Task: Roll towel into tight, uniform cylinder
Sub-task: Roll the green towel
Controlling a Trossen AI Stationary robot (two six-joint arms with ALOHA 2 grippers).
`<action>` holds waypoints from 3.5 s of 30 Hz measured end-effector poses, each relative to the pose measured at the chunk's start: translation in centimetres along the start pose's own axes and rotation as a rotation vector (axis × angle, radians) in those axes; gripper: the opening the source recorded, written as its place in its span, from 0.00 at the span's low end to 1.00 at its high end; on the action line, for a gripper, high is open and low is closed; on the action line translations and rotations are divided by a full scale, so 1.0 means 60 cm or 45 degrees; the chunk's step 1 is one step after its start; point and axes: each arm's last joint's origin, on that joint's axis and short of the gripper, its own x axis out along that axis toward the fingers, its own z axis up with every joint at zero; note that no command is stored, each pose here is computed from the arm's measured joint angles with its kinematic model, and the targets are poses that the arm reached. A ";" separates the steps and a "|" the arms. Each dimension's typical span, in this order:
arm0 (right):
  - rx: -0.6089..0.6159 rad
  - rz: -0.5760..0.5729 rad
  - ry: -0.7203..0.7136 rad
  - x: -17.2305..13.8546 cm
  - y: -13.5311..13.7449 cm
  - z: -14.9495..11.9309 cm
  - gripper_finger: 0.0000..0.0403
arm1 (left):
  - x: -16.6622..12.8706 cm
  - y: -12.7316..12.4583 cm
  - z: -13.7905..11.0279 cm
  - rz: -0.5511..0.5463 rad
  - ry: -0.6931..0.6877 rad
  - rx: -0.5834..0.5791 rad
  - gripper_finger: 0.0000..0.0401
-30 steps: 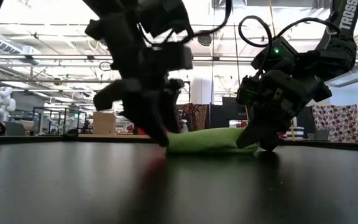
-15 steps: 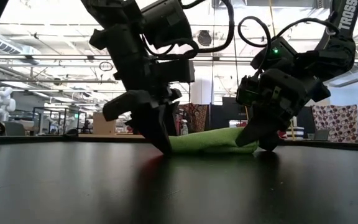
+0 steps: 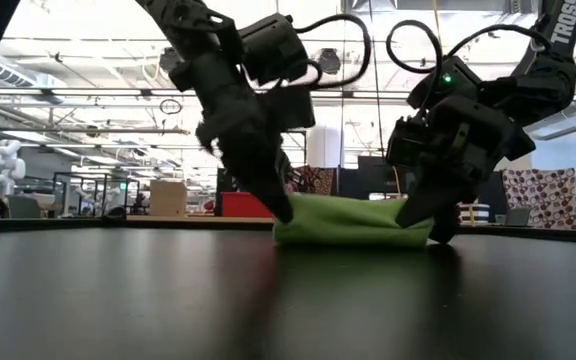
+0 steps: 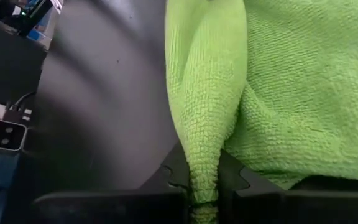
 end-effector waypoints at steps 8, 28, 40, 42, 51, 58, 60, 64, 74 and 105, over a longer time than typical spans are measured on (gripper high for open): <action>0.002 0.075 -0.002 -0.013 0.014 0.007 0.04 | -0.057 0.029 0.014 -0.234 -0.159 -0.098 0.03; -0.342 -0.257 -0.589 -0.190 0.086 0.161 0.04 | -0.276 0.096 0.076 0.038 -0.569 -0.063 0.03; -0.345 -0.014 -0.407 -0.221 0.096 0.210 0.04 | -0.284 0.108 0.064 -0.240 -0.542 -0.097 0.03; -0.307 -0.025 -0.399 -0.221 0.095 0.208 0.04 | -0.281 0.102 0.063 -0.249 -0.516 -0.095 0.03; -0.313 -0.098 -0.346 -0.219 0.089 0.200 0.04 | -0.280 0.107 0.057 -0.193 -0.478 -0.106 0.03; -0.354 -0.250 -0.328 -0.221 0.063 0.202 0.04 | -0.283 0.137 0.048 -0.110 -0.482 -0.107 0.03; -0.308 -0.171 -0.310 -0.221 0.055 0.203 0.04 | -0.283 0.141 0.045 -0.185 -0.496 -0.120 0.03; -0.225 -0.013 -0.259 -0.215 0.050 0.202 0.04 | -0.286 0.137 0.047 -0.335 -0.535 -0.140 0.03; -0.148 0.315 -0.175 -0.204 0.099 0.196 0.04 | -0.261 0.066 0.067 -0.604 -0.461 -0.151 0.03; -0.088 -0.066 0.216 -0.046 -0.011 0.131 0.04 | -0.010 0.120 -0.022 -0.618 0.012 -0.521 0.03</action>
